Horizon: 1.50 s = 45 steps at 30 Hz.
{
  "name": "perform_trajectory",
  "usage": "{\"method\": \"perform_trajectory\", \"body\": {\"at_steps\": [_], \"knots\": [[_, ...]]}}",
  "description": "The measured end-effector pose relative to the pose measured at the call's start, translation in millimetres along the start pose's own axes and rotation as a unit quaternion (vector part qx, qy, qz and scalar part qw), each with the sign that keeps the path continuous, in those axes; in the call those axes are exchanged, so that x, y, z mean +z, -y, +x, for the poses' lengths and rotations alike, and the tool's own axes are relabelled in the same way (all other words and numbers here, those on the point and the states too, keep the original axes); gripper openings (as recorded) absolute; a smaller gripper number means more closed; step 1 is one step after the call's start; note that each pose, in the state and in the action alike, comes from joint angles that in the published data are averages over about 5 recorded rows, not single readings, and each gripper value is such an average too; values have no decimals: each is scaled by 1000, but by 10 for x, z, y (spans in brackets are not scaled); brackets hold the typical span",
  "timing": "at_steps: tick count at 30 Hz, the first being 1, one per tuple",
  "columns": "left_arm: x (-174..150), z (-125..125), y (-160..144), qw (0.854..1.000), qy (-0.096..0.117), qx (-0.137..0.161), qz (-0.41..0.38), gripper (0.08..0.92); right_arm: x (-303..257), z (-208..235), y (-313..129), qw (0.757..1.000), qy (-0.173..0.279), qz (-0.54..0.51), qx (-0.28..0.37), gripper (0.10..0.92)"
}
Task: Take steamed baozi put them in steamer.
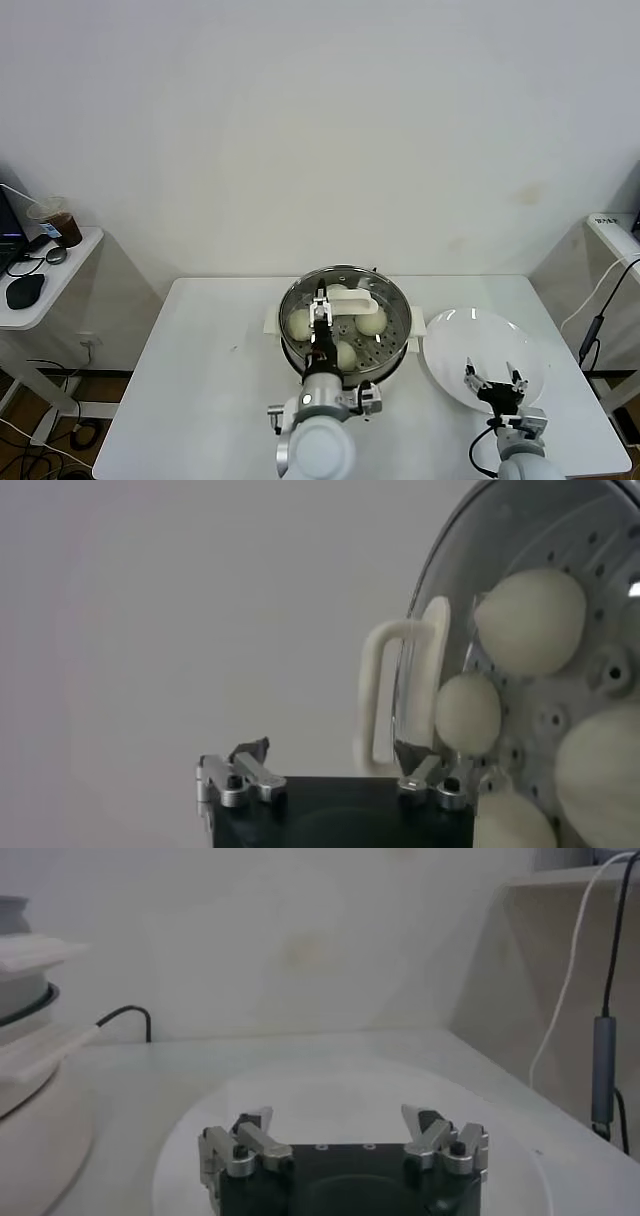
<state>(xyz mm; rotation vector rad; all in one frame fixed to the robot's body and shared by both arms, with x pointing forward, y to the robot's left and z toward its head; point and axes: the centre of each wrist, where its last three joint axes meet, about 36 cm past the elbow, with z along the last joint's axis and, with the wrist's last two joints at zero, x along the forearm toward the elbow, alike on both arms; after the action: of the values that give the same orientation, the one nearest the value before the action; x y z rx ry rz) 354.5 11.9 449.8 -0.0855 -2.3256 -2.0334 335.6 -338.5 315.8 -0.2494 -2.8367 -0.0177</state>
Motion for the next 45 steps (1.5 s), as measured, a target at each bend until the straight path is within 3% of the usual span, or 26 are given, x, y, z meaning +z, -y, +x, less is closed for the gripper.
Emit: {"method": "perform_trajectory", "body": {"at_steps": [8, 15, 21, 25, 31, 36, 45], "knots": [[238, 167, -248, 999, -4, -23, 26, 823, -17, 39, -54, 1000, -3, 1, -10, 823], [677, 254, -508, 995, -3, -51, 82, 823, -98, 128, -87, 999, 9, 7, -33, 823], [1295, 207, -501, 983, 13, -33, 178, 823, -203, 244, -84, 998, 32, 18, -49, 823], [1696, 255, -332, 963, 28, -12, 269, 823, -262, 348, -119, 997, 39, 22, -62, 823], [2065, 444, 13, 913, 40, 3, 406, 823, -261, 514, -171, 997, 37, 16, -70, 823], [2220, 651, 208, 880, 10, 7, 475, 823, -243, 656, -217, 996, 30, 16, -78, 823], [2264, 1071, 362, 841, -47, 45, 537, 823, -269, 882, -273, 995, 21, 26, -89, 823]]}}
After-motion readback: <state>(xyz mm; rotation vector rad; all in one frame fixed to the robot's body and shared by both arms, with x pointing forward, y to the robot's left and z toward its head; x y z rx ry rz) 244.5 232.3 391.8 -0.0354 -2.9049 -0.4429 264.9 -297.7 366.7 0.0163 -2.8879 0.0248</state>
